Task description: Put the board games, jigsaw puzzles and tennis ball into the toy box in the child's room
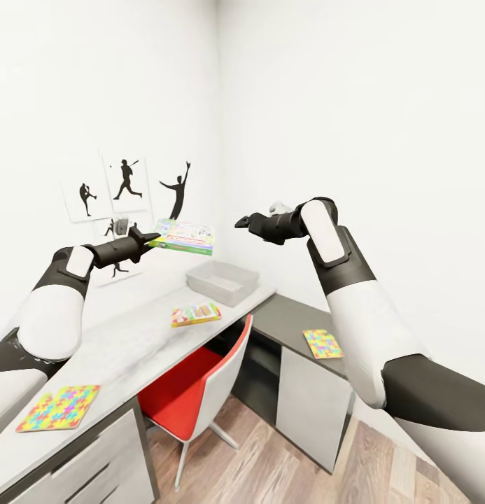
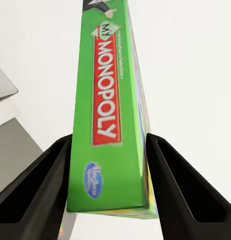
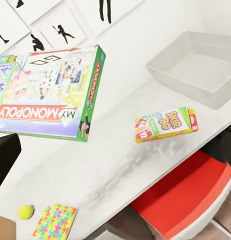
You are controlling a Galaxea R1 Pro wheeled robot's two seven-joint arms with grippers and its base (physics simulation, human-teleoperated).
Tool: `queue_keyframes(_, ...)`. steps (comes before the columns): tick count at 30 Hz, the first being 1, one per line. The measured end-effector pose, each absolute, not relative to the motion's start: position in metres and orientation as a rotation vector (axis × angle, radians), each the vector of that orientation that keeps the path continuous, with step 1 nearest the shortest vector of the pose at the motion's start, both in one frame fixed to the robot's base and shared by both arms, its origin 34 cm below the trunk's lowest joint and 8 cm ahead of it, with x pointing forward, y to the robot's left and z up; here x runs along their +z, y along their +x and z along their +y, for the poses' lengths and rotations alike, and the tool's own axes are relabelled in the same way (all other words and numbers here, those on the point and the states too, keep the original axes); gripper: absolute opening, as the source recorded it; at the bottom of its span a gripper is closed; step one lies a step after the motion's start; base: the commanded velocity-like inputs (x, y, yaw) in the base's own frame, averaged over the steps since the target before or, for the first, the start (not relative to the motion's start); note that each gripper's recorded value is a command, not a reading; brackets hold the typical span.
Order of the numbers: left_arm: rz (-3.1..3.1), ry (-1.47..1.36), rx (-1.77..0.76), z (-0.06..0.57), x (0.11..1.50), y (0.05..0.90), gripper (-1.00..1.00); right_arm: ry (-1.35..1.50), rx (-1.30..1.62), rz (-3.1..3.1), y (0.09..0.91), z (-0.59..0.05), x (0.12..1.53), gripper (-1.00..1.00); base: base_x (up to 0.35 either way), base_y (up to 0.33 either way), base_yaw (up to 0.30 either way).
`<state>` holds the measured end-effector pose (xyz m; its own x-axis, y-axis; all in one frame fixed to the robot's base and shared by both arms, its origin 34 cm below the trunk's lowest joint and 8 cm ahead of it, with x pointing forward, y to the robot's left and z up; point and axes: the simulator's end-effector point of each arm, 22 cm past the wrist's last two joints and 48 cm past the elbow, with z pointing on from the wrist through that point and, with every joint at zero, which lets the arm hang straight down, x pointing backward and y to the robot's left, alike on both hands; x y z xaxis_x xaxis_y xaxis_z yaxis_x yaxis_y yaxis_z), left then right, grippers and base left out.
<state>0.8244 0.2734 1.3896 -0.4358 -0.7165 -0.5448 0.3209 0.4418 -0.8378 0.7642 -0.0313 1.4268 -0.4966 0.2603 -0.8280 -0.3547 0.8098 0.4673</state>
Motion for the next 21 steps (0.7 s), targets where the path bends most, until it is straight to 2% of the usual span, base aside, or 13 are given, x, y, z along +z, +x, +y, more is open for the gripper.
queue_keyframes(10, 1.628, -0.347, -1.216, 0.2709, 1.3901, 0.8258, -1.00, -0.072, 0.744, 1.956, 0.7640, -0.0309, 1.4267, 1.00, 0.209, -0.052, 0.037)
queue_keyframes(21, 1.628, -0.346, -1.219, 0.2690, 1.3902, 0.8260, -1.00, -0.073, 0.743, 1.956, 0.7640, -0.0309, 1.4265, 1.00, 0.194, -0.191, 0.018)
